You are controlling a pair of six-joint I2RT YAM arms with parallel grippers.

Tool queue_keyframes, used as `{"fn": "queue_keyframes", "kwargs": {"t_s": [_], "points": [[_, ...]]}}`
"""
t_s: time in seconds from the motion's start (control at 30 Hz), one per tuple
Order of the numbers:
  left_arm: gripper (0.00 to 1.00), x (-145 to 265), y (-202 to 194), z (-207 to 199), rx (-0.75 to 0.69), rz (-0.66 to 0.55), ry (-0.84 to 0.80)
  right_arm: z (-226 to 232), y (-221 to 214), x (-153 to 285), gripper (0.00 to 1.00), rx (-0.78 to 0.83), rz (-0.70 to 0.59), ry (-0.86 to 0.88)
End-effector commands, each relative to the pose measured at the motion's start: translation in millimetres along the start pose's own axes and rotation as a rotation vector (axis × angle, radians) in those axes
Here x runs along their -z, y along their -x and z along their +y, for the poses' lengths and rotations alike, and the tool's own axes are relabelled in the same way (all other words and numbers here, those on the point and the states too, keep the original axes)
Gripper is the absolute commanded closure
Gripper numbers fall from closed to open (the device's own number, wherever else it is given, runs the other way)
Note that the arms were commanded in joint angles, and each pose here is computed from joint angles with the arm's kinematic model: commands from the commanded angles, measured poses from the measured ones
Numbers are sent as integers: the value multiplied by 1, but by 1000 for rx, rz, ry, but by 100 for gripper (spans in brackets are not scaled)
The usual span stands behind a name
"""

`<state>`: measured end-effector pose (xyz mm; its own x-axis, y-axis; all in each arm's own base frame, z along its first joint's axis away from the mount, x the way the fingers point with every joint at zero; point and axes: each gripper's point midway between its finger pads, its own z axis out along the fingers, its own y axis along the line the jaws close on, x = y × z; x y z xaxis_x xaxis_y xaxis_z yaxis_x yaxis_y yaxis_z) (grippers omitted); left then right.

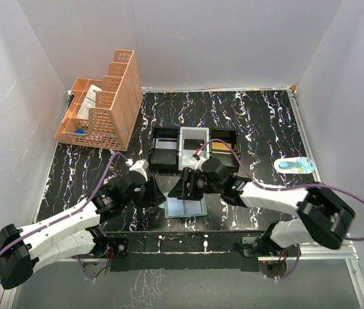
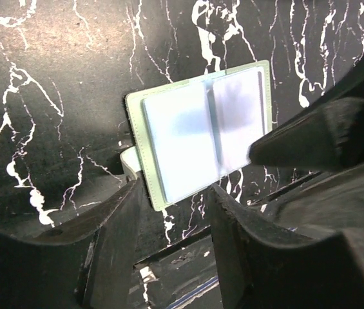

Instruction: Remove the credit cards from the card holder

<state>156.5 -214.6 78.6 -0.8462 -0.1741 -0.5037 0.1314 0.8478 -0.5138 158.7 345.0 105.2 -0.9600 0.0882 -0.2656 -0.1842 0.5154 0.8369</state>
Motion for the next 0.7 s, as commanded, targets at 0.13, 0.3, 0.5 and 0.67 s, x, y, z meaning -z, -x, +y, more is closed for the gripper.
{"fn": "queue_keyframes", "kwargs": {"t_s": [0.13,0.3,0.5,0.67], "points": [[50,-3,2,-45,-77,58,-169,-63,51,56,43,55,-354,-432],[48,-13,-1,-55,-124,104,-159,-77,45,57,45,61,-316,-490],[46,-31,-19,-32,-123,174,-55,-81,37,45,53,72,-254,-480],[47,-38,-30,-14,-111,197,8,-83,31,39,56,72,-219,-467]]}}
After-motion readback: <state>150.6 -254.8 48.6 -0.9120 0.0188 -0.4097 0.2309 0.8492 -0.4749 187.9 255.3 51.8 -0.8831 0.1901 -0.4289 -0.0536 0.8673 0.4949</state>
